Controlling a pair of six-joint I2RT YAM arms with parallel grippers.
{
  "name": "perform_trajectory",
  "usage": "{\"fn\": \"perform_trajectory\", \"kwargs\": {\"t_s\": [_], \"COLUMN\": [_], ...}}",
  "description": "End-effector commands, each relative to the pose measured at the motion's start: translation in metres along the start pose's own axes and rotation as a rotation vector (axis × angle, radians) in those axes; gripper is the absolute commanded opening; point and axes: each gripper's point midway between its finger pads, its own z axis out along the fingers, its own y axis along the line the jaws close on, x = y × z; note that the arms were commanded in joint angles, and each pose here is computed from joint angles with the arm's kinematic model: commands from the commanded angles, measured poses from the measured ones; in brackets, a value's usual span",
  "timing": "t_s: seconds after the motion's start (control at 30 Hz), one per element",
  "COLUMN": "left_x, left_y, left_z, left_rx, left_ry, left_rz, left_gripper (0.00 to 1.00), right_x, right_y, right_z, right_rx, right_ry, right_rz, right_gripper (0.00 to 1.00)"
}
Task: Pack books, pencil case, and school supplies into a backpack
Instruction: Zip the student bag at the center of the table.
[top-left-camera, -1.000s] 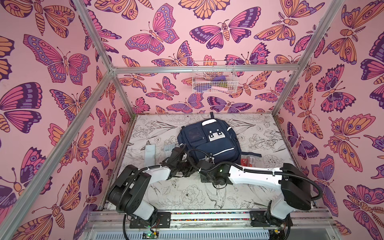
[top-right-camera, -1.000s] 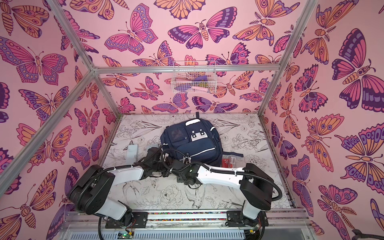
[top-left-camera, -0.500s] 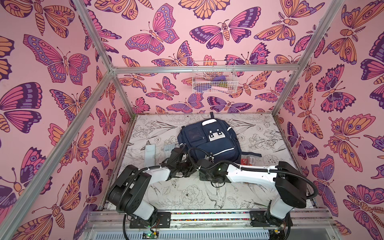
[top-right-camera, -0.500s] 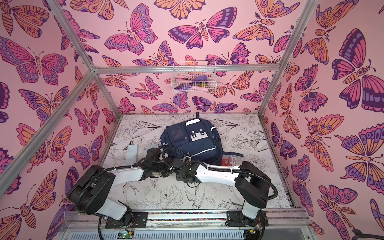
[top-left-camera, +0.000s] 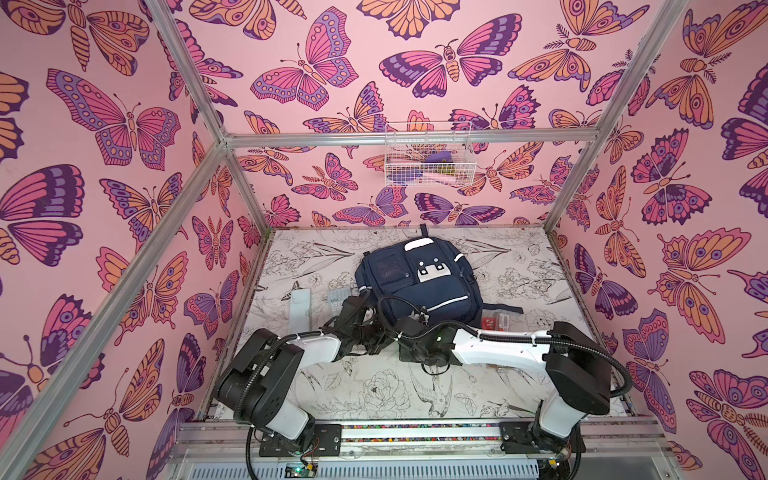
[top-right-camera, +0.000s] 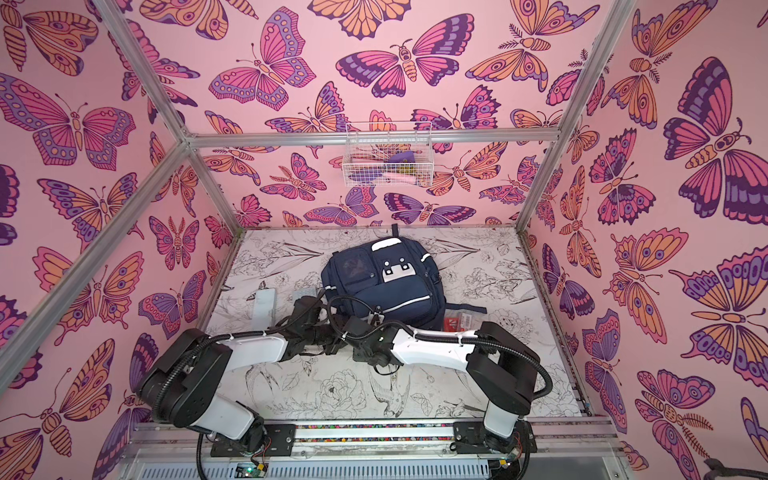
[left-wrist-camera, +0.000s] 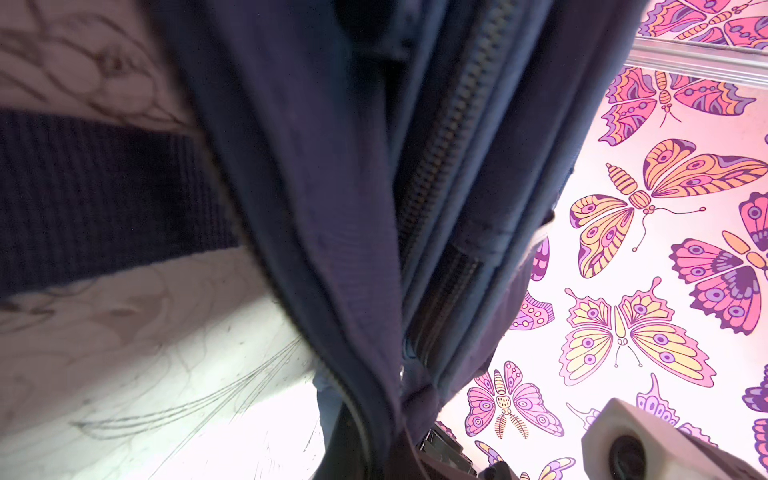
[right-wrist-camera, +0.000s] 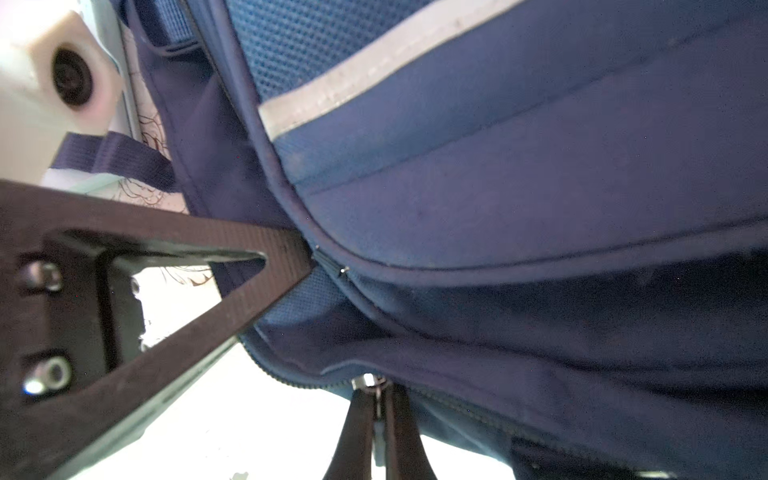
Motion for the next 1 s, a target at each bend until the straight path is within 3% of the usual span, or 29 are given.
{"fn": "perform_trajectory", "kwargs": {"t_s": [0.0,0.2,0.4,0.53,0.83,0.97], "left_x": [0.001,-0.013,-0.033,-0.051,-0.107,-0.119], "left_y": [-0.013,0.019,0.044,0.043,0.028,0.018], "left_z": [0.002,0.001,-0.02,-0.038,-0.088,-0.095], "left_rx": [0.056,-0.062,-0.239,-0.275,-0.291,-0.277], "left_ry": [0.018,-0.03,-0.112,-0.166,-0.31,-0.325], "left_rz": [0.039,-0.005,-0.036,-0.023,-0.023,-0.031], "left_gripper": [0.0,0.0,0.0,0.0,0.0,0.0], "right_x": [0.004,0.01,0.004,-0.009,-0.038,-0.029], "right_y": [-0.01,-0.042,-0.063,-0.085,-0.116,-0.071], "right_z": [-0.011,-0.045,-0.075,-0.088,-0.106,-0.106], "right_rx": [0.051,0.239,0.266,0.332,0.329,0.122], "right_ry": [0.049,0.156,0.174,0.165,0.143,0.2], "right_rz": [-0.034,-0.185,-0.27,-0.308,-0.334,-0.382], "right_gripper": [0.0,0.0,0.0,0.0,0.0,0.0]}}
